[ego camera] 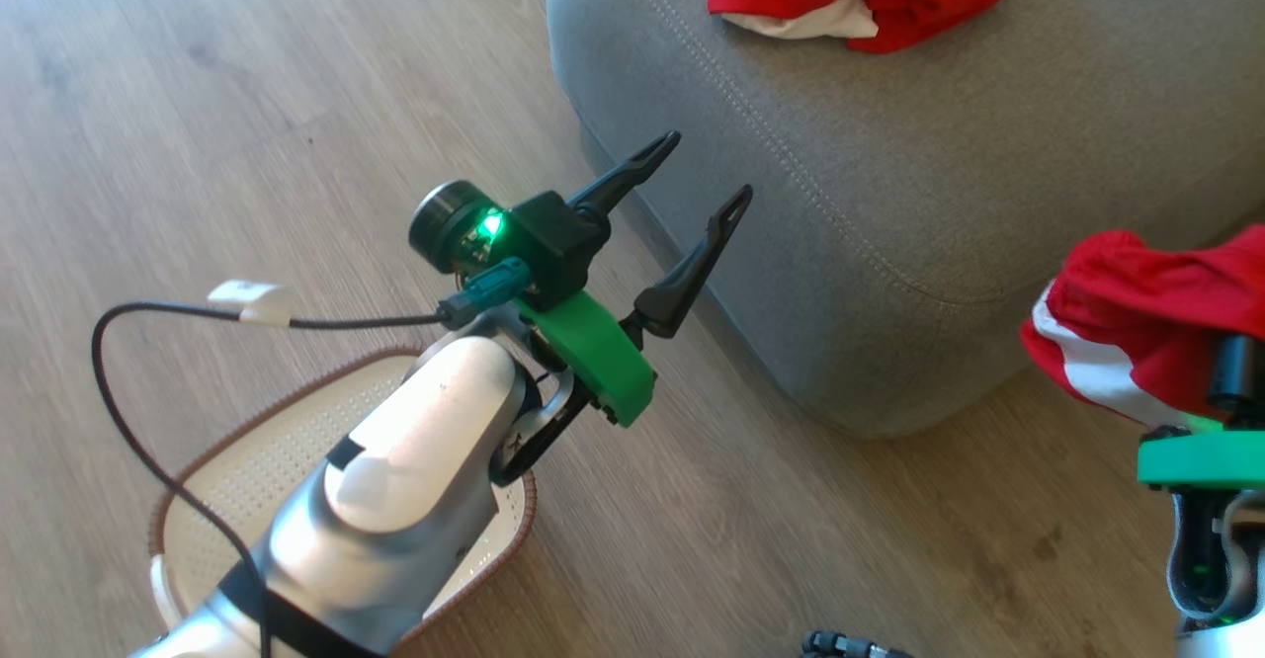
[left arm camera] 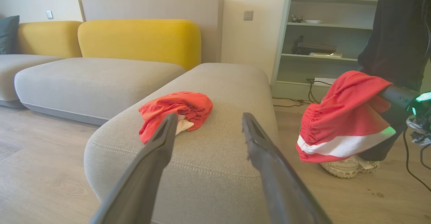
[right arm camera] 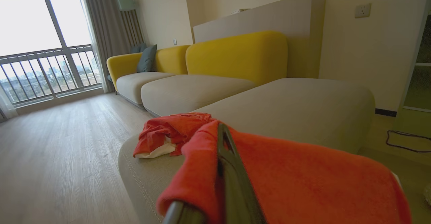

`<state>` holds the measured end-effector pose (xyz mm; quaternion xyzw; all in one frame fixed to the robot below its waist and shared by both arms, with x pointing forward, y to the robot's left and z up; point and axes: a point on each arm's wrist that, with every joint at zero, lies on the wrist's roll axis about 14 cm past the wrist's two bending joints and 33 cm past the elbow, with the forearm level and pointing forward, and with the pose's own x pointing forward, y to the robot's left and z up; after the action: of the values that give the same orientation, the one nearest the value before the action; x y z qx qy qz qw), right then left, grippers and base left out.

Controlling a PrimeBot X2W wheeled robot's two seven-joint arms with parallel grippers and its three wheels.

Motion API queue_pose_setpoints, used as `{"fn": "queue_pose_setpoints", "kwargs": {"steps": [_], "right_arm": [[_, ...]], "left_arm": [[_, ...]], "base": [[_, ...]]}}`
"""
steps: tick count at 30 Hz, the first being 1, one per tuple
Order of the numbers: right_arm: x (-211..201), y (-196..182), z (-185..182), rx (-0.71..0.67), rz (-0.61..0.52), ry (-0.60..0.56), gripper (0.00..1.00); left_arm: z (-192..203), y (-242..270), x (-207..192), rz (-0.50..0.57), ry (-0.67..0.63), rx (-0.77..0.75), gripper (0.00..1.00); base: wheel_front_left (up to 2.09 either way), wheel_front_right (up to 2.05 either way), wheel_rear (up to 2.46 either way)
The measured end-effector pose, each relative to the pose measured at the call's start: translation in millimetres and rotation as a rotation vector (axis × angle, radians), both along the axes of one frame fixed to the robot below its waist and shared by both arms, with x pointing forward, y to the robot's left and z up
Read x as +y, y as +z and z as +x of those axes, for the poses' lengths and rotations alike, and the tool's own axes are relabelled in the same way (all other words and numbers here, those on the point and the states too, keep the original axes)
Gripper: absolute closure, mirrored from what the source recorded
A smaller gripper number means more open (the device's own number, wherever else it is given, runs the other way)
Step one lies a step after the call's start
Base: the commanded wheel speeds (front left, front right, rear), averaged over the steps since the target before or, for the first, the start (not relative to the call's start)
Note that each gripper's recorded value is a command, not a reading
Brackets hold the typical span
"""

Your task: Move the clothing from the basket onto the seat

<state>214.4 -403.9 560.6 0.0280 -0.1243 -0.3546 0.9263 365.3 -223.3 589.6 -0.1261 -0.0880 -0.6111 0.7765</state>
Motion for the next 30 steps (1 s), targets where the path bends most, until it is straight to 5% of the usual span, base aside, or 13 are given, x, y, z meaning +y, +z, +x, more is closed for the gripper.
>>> {"fn": "queue_pose_setpoints", "kwargs": {"steps": [5, 15, 30], "right_arm": [[-10, 2, 7, 0.043, -0.037, -0.014, 1.00], [-68, 65, 82, 0.118, -0.281, -0.014, 1.00], [-165, 112, 190, 0.272, -0.464, -0.253, 1.00]], "left_arm": [[3, -12, -3, 0.002, -0.026, 0.026, 0.00], [29, -44, 0, 0.031, -0.045, 0.055, 0.00], [74, -115, 22, 0.040, -0.059, 0.128, 0.00]], "base": [[0.00, 0.00, 0.00], [0.00, 0.00, 0.00], [0.00, 0.00, 0.00]]}}
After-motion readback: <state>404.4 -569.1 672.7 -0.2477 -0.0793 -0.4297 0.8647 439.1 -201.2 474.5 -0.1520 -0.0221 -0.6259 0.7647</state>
